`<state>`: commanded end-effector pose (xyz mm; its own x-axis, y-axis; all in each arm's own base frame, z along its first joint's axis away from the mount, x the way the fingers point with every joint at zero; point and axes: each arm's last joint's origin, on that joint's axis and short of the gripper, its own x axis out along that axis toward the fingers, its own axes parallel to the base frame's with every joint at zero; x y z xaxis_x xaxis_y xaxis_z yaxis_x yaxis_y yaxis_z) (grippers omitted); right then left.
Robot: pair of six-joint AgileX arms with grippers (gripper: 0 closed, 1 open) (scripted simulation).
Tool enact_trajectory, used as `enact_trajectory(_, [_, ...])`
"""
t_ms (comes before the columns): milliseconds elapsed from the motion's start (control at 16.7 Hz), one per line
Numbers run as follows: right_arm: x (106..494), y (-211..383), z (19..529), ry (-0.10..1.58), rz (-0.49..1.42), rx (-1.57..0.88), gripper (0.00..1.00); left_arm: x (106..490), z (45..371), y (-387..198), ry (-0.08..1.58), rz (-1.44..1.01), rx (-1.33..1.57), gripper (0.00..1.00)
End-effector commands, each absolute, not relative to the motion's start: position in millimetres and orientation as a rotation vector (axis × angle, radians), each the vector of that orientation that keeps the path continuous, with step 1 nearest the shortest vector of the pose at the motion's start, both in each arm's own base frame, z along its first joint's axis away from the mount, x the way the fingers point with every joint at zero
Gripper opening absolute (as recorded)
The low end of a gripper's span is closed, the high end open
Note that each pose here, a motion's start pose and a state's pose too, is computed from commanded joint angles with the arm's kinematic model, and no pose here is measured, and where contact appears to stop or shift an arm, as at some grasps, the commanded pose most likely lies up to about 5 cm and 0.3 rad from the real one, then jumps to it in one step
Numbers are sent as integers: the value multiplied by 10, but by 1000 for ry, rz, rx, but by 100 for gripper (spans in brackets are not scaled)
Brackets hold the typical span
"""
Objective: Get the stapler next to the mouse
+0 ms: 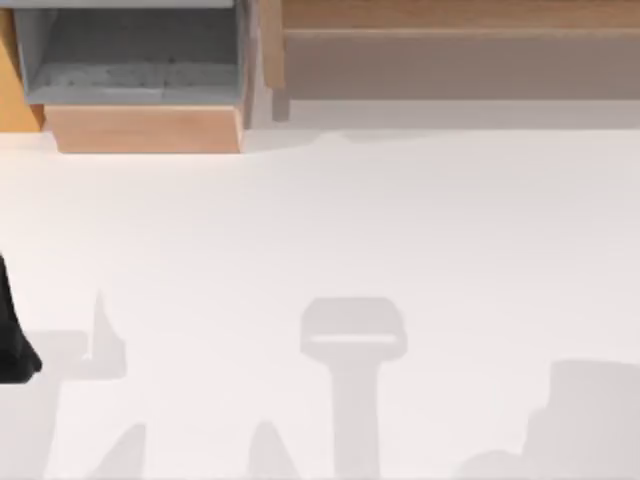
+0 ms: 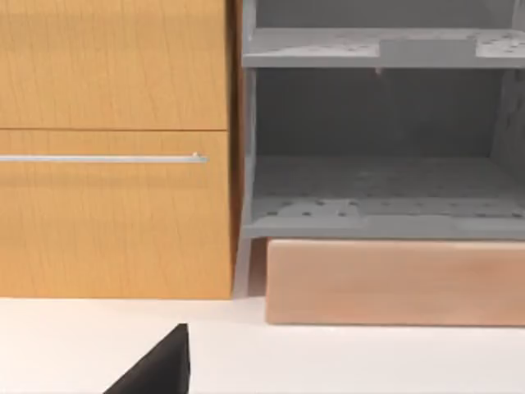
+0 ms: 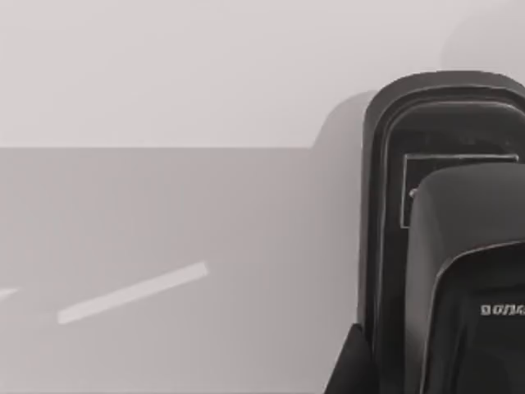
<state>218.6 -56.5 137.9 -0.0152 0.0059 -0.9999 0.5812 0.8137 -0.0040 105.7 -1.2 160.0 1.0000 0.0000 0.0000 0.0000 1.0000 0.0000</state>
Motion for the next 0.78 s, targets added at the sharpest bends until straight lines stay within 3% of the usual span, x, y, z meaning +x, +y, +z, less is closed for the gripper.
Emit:
enact_trajectory(480, [2211, -573, 1482, 1513, -482, 486, 0, 1057, 1600, -12, 0, 0, 0, 100])
enact_trajectory(780, [2591, -727, 1642, 1524, -432, 449, 0, 1057, 1600, -12, 0, 0, 0, 100])
